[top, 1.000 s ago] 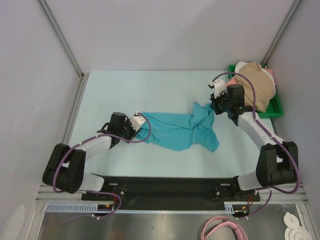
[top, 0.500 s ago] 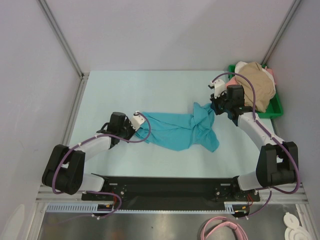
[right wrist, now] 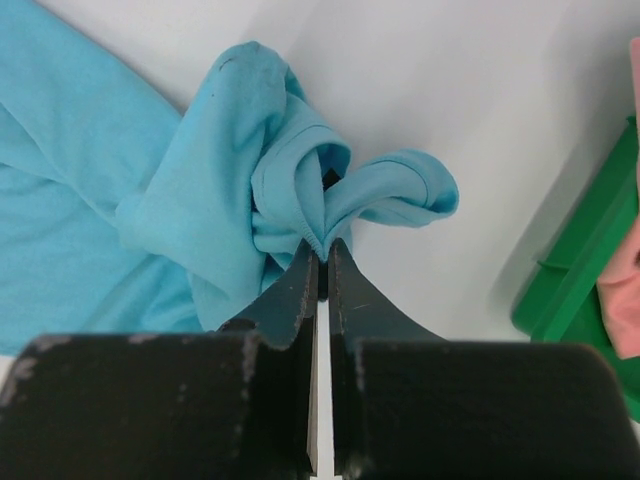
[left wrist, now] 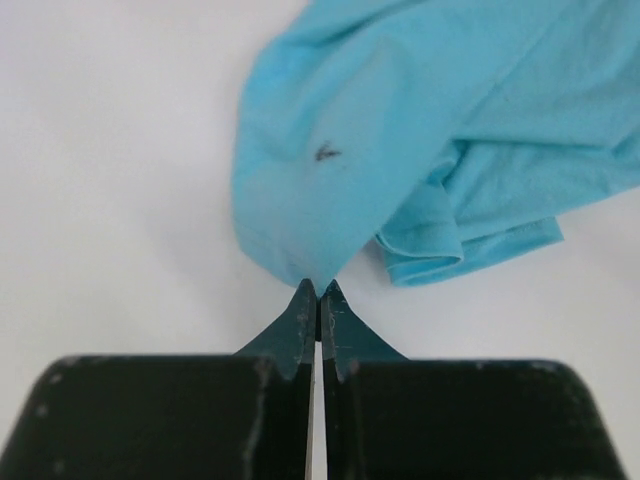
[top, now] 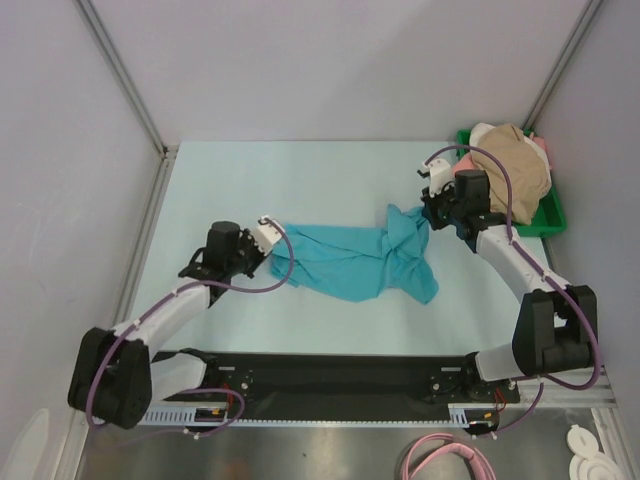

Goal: Fold and stack the t-shirts
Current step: Flatten the tshirt out

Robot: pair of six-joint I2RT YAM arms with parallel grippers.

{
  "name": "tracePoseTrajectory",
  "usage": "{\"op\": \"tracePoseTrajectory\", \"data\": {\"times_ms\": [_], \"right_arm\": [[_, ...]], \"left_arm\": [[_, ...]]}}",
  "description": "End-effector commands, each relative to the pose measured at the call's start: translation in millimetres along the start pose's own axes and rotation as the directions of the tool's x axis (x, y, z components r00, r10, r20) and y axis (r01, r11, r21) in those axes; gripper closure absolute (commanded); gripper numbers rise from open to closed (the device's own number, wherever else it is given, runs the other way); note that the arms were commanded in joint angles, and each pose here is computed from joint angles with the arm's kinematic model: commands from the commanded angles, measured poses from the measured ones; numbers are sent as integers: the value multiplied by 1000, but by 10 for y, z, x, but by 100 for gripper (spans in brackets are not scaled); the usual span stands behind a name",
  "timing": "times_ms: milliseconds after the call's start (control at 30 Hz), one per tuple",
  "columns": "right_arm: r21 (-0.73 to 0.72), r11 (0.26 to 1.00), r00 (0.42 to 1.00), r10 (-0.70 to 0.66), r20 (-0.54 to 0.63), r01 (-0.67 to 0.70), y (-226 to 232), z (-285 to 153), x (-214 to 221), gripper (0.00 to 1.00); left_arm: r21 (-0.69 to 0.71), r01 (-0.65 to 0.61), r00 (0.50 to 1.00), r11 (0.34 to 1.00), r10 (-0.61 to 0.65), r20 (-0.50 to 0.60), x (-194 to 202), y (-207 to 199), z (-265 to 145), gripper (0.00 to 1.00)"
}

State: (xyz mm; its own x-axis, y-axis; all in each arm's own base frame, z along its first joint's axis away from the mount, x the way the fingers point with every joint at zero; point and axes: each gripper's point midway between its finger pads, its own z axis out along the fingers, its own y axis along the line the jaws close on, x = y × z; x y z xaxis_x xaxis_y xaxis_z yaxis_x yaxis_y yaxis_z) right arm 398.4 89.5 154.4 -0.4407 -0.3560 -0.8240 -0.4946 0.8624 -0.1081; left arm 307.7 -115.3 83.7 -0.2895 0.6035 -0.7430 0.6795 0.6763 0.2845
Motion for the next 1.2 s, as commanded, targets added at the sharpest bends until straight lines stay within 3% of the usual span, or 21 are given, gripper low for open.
{"op": "tracePoseTrajectory", "data": {"times_ms": [0,267,367,667,700,733,800,1000,1067,1167], "right_arm": [[30,1000,998,-8,64,6,-71,-151,-176,100],[72,997,1000,-11,-13,12,-277,-117,95,100],[98,995,999,-10,-47,15,-380,-31,178,100],[128,989,976,93,-197,-68,-515,43,647,100],[122,991,975,80,-206,-55,-502,23,678,96],[126,991,973,74,-218,-48,-502,3,723,83],[129,991,974,53,-220,-24,-484,-102,765,67],[1,983,982,-185,-50,185,-126,-496,499,57],[-124,950,957,-291,-25,285,125,-567,529,54],[-190,897,915,-401,32,400,348,-644,438,52]], "left_arm": [[-146,-7,993,989,24,114,-400,304,-329,100],[-319,-19,983,948,76,165,-500,538,-696,99],[-377,-25,989,926,77,123,-424,648,-698,100],[-556,36,985,831,63,158,-541,1012,-866,99],[-565,41,983,824,70,173,-577,1028,-892,100],[-569,40,982,821,72,173,-573,1035,-896,100],[-558,30,982,829,80,171,-588,1023,-878,100],[-523,28,984,852,69,164,-522,944,-779,100],[-504,31,985,863,58,161,-486,902,-728,100],[-488,24,986,872,59,153,-452,866,-688,100]]}}
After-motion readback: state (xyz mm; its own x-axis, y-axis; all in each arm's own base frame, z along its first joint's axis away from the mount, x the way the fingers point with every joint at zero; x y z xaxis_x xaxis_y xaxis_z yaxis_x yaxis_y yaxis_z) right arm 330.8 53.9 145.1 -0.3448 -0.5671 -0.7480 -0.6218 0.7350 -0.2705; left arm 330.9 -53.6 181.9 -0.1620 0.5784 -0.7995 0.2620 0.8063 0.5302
